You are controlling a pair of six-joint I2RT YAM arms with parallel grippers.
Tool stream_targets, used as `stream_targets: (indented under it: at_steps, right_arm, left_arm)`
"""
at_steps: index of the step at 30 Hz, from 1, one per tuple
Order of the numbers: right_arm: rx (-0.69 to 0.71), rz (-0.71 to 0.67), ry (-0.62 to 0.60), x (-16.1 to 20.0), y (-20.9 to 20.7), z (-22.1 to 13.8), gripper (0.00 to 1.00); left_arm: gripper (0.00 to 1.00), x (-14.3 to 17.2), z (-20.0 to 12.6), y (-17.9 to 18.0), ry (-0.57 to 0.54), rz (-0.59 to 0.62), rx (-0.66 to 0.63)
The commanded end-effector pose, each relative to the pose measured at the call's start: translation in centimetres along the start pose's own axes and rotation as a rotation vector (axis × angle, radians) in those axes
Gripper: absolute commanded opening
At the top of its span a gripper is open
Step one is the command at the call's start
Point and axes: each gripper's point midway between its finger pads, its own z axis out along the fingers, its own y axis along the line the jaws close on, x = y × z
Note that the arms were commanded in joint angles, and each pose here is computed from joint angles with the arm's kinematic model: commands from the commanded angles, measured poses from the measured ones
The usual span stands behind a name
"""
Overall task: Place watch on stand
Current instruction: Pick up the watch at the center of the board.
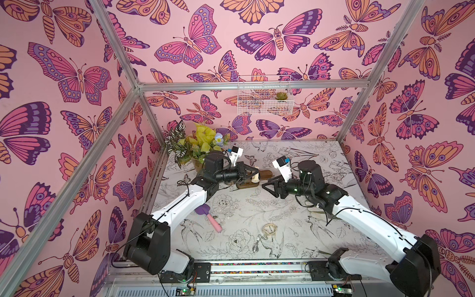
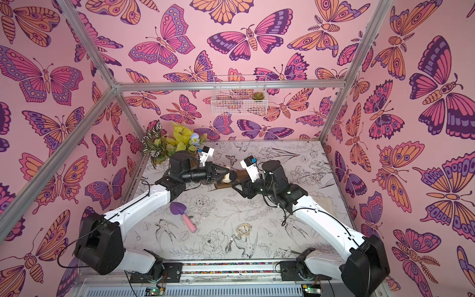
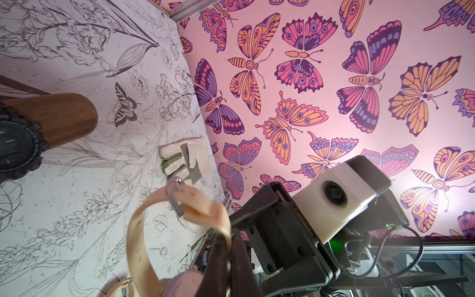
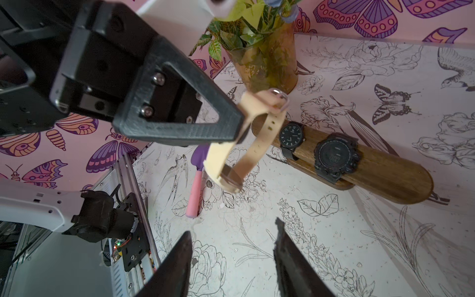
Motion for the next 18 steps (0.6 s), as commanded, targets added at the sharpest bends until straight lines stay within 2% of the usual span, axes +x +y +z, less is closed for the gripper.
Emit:
stream_targets:
  at_steps: [1,5,9,13,18]
  right_arm:
    - [-0.039,-0.065,-0.029,-1.9,1.5,0.3,0.55]
    - [-0.029,-0.068,-0.038,-2.6,1.3,0.7,0.61]
    - [-0.028,-0.069,-0.039,-2.9,1.3,1.2,0.62]
    - [-0.023,-0.077,-0.035,-3.1,1.1,1.6,0.61]
    - [-0.032,-0.099,-0.037,-3.4,1.5,2.0,0.56]
  left_arm:
    - [0.0,-0.2,0.1,-0.8,0.013,-0.015,0.074]
    - [0.0,-0.1,0.0,-0.9,0.01,-0.013,0.078]
    - [0.0,-0.1,-0.1,-1.0,0.006,-0.013,0.079]
    - [0.0,0.0,-0.2,-1.1,0.007,-0.018,0.083]
    - [0.0,0.0,-0.3,-1.4,0.007,-0.017,0.088]
